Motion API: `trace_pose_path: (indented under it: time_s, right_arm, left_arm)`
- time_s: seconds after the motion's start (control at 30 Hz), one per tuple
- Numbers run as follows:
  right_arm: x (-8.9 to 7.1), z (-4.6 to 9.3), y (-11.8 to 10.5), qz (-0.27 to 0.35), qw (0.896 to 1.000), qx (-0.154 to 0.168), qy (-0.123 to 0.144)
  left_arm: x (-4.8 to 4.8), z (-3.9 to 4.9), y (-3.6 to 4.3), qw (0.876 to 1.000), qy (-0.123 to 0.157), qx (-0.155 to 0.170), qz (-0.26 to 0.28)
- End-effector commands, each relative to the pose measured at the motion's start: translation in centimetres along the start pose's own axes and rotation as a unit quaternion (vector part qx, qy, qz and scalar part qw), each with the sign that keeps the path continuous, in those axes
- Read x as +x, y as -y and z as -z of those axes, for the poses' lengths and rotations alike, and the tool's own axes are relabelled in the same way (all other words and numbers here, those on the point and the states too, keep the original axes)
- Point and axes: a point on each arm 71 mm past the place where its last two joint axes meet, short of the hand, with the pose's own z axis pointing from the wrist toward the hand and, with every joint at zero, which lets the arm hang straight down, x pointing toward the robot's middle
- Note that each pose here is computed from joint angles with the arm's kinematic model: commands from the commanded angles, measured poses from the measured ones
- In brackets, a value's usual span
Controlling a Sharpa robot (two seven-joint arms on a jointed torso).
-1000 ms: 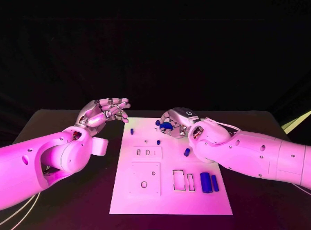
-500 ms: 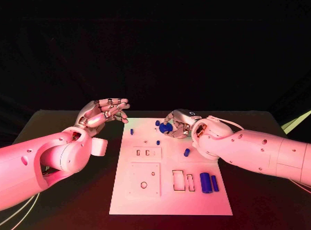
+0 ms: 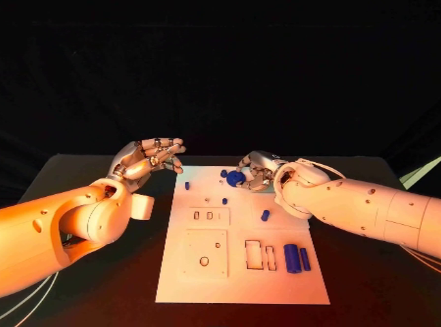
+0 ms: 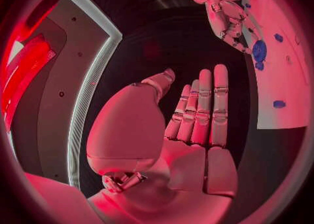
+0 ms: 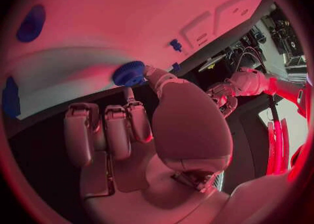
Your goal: Assemble the parts on the task board
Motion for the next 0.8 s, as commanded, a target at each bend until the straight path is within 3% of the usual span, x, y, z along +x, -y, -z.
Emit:
trace_pose_path:
  time_s: [0.03, 0.8]
  right_arm:
    - [-0.19, -0.11, 0.03, -0.005, 1.000, 0.001, 0.008]
    - [-0.02, -0.99, 0.03, -0.001, 1.000, 0.013, -0.012]
  left_arm:
    - [0.12, -0.10, 0.05, 1.000, -0.003, 0.002, 0.001]
    - [0.21, -0.17, 0.01, 1.000, -0.004, 0.001, 0.001]
